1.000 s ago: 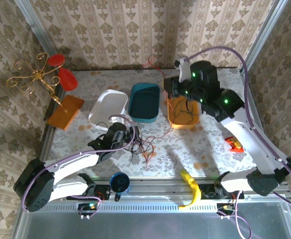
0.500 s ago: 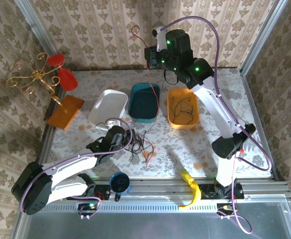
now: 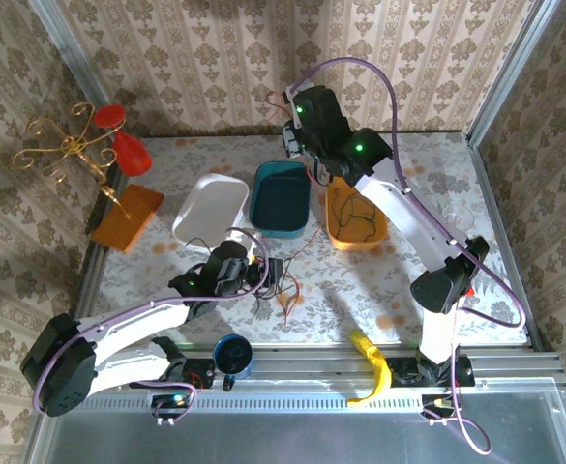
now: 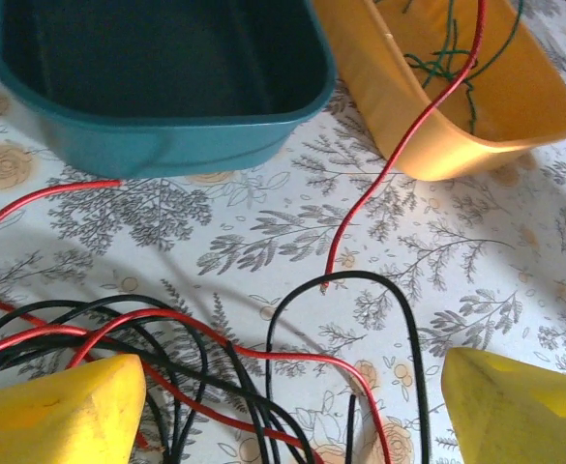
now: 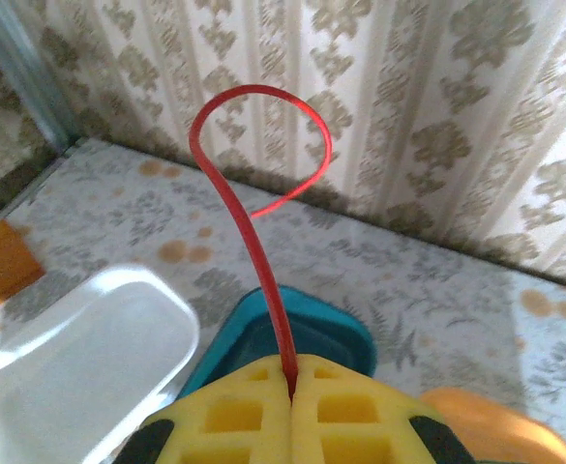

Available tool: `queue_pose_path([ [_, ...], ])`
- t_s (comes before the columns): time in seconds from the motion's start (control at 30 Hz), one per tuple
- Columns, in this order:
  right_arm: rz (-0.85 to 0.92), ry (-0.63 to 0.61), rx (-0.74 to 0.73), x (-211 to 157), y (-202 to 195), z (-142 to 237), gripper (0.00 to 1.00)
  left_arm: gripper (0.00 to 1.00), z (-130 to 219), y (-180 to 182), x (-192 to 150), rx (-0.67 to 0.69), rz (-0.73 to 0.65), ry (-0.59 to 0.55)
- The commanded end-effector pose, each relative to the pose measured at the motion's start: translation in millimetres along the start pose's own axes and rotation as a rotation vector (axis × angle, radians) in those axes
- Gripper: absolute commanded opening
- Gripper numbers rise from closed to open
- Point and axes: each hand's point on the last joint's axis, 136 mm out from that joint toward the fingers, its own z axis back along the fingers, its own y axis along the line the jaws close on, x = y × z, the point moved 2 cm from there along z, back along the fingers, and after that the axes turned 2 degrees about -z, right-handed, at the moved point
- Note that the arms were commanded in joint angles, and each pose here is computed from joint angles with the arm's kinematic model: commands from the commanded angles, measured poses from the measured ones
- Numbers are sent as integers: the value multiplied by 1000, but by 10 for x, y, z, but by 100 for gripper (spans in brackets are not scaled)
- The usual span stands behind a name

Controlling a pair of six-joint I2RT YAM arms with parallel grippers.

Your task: Untangle the cables

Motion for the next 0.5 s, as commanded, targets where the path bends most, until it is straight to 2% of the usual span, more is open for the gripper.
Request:
queue_pose_path([
  [0.0,3,-167,-94,501,-217,319,0,81,-33,-99,10,-27,-41,18],
  [0.2,4,-274,-110,871,-244,453,0,81,-82,-50,-64,18,-17,24],
  [0.37,-8,-305,-62,976,-149,414,0,81,-79,82,-94,97,10,21],
  [0.47,-21,-285,-29,919,-73,290,0,81,-25,224,-85,178,53,-10],
])
